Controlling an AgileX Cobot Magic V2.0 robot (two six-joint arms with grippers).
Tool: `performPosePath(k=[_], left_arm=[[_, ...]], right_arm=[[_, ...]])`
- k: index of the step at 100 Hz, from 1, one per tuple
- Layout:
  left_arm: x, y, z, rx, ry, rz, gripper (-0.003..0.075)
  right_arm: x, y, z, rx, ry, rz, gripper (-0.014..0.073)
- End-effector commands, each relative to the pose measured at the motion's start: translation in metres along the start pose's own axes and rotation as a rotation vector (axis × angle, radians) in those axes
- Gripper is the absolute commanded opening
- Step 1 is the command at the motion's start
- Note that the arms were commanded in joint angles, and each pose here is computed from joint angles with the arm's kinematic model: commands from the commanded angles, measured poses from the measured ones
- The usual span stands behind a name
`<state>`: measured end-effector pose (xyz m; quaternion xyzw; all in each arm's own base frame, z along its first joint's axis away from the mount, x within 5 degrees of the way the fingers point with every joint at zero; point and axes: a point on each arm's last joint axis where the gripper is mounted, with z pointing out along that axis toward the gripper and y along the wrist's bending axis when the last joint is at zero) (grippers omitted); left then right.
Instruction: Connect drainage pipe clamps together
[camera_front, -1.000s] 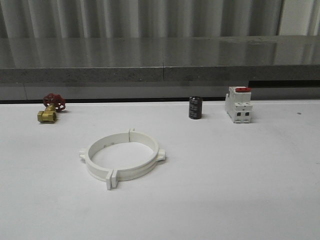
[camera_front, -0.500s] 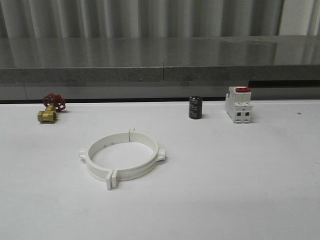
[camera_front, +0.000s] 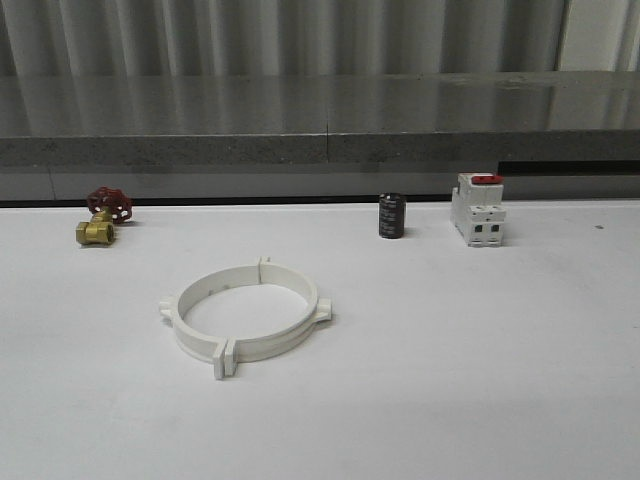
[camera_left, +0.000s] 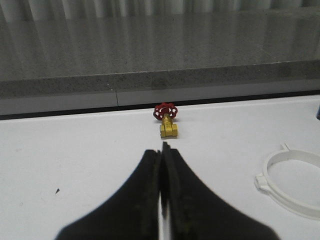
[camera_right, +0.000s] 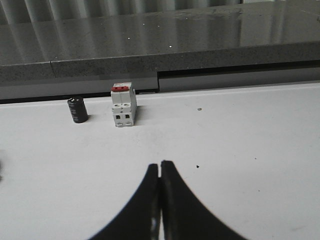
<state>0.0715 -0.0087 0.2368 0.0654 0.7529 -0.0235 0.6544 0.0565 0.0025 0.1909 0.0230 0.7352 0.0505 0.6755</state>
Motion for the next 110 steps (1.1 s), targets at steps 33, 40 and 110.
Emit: performPosePath(k=[33, 40, 110], left_arm=[[0.047, -0.002, -0.009, -0.008, -0.129, -0.050, -0.0021], [0.047, -0.002, -0.009, -0.008, -0.131, -0.051, -0.0021], [0.047, -0.002, -0.009, -0.008, -0.131, -0.051, -0.0021]], right_arm=[[-0.014, 0.001, -0.003, -0.005, -0.117, -0.012, -0.0068], [-0.014, 0.001, -0.003, -0.005, -0.117, -0.012, -0.0068], [-0.014, 0.001, -0.003, -0.005, -0.117, -0.012, -0.0068]])
